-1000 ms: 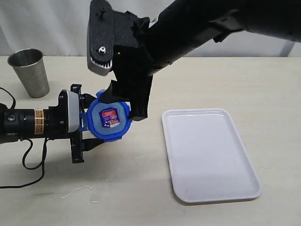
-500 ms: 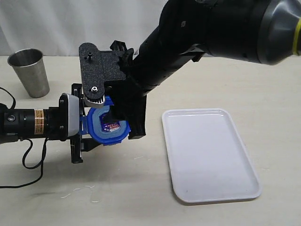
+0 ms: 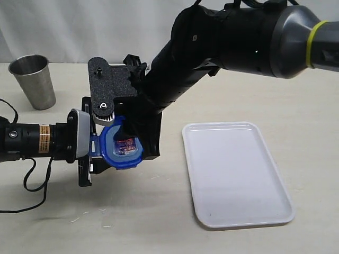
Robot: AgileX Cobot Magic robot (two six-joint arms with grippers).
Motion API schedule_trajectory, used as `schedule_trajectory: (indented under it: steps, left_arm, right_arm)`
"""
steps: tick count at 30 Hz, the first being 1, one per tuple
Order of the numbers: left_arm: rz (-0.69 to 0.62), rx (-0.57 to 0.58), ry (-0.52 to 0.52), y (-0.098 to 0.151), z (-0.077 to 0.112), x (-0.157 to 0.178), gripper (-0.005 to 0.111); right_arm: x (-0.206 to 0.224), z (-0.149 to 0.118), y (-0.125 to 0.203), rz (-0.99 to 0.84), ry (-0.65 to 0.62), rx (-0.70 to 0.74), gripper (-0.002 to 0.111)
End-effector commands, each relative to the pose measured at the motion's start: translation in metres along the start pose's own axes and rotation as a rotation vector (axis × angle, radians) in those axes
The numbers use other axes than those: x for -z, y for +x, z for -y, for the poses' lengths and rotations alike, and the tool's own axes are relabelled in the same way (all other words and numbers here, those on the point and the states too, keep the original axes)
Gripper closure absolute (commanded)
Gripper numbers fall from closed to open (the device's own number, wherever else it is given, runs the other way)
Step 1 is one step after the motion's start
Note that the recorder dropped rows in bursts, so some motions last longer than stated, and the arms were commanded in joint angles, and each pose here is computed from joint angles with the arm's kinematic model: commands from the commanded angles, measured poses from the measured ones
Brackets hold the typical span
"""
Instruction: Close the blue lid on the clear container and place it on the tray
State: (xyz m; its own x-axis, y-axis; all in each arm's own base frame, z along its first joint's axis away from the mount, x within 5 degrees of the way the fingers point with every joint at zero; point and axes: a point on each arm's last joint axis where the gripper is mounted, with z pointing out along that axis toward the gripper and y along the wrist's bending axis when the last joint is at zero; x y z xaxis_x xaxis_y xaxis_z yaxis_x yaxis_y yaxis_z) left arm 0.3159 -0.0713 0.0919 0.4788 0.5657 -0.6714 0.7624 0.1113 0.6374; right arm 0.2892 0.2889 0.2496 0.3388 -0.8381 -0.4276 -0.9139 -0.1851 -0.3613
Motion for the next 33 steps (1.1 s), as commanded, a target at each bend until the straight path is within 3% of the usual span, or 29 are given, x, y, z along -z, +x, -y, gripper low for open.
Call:
schedule_trajectory:
  steps: [1,27,33]
  left_arm:
    - [0.069,0.079,-0.072,-0.008,-0.01,0.001,0.107]
    - [0.124,0.109,-0.089,-0.013,-0.012,0.002,0.107]
    - [0.127,0.115,-0.088,-0.013,-0.012,0.002,0.107]
  right_arm:
    - [-0.015,-0.012,0.01,-0.066,-0.117,-0.036,0.066]
    - [-0.043,-0.029,0.012,-0.064,-0.283,-0.057,0.068]
    - [-0.042,-0.027,0.009,-0.12,-0.235,-0.044,0.068]
